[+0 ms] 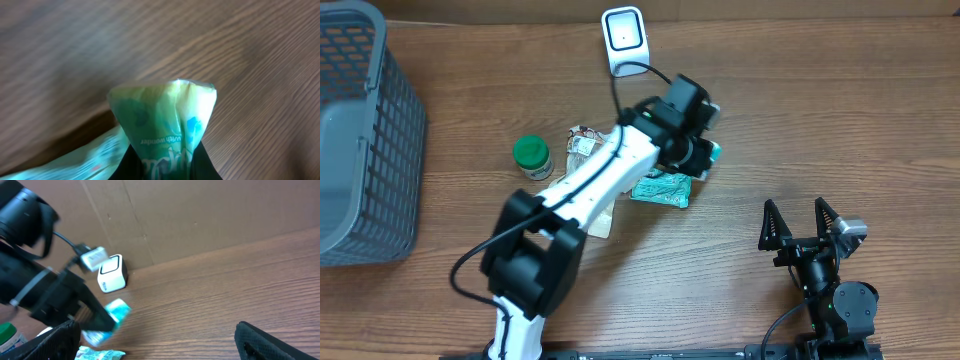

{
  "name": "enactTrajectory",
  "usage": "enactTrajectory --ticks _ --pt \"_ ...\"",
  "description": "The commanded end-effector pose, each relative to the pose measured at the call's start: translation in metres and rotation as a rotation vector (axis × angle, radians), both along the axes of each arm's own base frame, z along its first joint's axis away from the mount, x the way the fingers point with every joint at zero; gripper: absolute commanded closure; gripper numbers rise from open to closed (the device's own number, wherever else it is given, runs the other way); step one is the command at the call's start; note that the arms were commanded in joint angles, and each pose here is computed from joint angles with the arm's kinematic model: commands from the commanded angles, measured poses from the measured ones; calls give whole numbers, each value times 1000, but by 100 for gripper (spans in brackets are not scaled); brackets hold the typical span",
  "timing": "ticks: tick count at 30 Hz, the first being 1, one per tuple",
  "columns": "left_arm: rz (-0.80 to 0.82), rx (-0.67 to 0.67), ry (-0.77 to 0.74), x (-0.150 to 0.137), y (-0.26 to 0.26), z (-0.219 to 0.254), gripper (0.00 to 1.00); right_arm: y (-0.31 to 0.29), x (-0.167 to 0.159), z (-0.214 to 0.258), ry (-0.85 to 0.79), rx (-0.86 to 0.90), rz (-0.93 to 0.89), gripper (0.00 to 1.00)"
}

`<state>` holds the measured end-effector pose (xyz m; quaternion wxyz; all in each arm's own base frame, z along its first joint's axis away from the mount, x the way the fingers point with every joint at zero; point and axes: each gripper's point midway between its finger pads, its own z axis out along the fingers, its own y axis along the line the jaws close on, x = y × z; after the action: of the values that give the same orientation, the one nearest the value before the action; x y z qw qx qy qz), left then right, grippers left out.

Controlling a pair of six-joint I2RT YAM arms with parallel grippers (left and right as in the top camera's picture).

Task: Scan the item barcode
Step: 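Carry the tissue pack past the scanner and release it right of the teal packet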

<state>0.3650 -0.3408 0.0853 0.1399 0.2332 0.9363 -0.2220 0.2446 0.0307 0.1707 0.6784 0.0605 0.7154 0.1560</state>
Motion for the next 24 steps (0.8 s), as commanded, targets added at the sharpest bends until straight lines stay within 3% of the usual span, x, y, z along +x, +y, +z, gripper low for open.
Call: enactTrajectory --ticks 1,3,5,6,8,16,24 --pt "59 9 43 1 -4 -18 96 -1 0 -1 -8 0 -8 0" --pt "59 14 49 1 -4 -21 91 -1 0 -1 -8 0 -9 0" --pt "59 14 49 1 -4 -21 75 -1 0 -1 -8 0 -9 0" --pt "59 12 49 1 -4 -21 58 -1 0 -1 -8 0 -9 0" --pt "59 10 47 1 -4 -21 0 -1 0 -1 -8 0 -9 0" --pt "77 -8 33 9 -6 7 0 -1 0 -1 -8 0 -8 0" --pt "128 -59 -106 40 45 125 0 -1 0 -1 -8 0 -8 0"
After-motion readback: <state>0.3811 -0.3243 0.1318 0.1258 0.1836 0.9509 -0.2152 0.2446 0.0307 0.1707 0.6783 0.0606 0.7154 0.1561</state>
